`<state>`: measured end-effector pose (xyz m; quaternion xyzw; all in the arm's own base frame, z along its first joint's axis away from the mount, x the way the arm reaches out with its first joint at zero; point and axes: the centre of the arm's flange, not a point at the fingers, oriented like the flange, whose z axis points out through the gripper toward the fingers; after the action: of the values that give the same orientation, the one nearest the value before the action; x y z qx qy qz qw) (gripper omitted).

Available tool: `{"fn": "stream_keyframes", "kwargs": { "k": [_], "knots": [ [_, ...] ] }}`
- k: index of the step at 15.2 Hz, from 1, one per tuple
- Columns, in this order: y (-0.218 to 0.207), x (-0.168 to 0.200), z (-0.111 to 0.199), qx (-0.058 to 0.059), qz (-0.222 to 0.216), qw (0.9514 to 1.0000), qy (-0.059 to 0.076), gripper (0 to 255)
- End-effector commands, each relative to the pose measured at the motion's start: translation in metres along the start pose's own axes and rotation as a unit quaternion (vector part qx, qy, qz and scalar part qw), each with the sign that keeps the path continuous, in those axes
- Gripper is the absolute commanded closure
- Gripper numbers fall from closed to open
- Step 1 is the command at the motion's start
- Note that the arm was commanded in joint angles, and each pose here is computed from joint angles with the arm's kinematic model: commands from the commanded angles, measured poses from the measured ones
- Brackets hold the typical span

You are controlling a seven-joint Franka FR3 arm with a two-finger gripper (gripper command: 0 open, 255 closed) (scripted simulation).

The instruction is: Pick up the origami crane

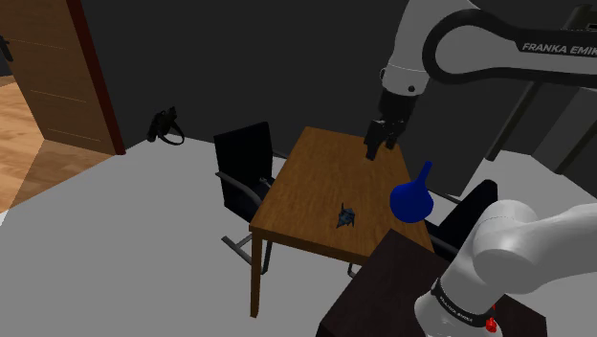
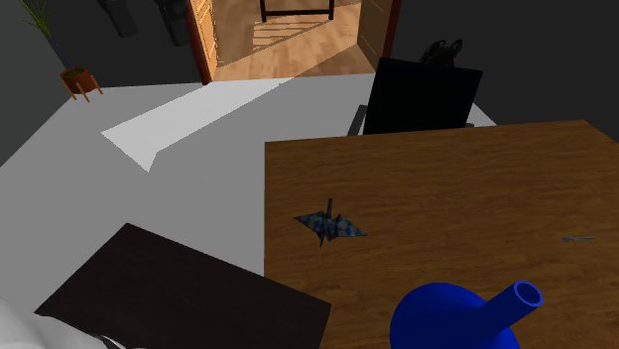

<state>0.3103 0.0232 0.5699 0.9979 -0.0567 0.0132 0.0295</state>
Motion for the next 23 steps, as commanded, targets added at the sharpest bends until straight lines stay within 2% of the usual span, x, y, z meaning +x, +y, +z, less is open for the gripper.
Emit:
{"fn": "stream_keyframes", "kwargs": {
  "k": [1,6,9,12,17,20,23],
  "knots": [
    [0.0,0.0,0.0,0.0,0.0,1.0,0.0,0],
    [0.021,0.037,0.054,0.009,0.082,0.9965,-0.01,0],
    [0.036,0.056,0.086,0.014,0.131,0.9912,-0.016,0],
    [0.052,0.074,0.12,0.02,0.18,0.9833,-0.022,0],
    [0.083,0.099,0.176,0.028,0.259,0.9648,-0.032,0],
    [0.102,0.111,0.21,0.033,0.307,0.9505,-0.037,0],
    [0.122,0.121,0.244,0.038,0.353,0.9338,-0.043,0]
  ]
}}
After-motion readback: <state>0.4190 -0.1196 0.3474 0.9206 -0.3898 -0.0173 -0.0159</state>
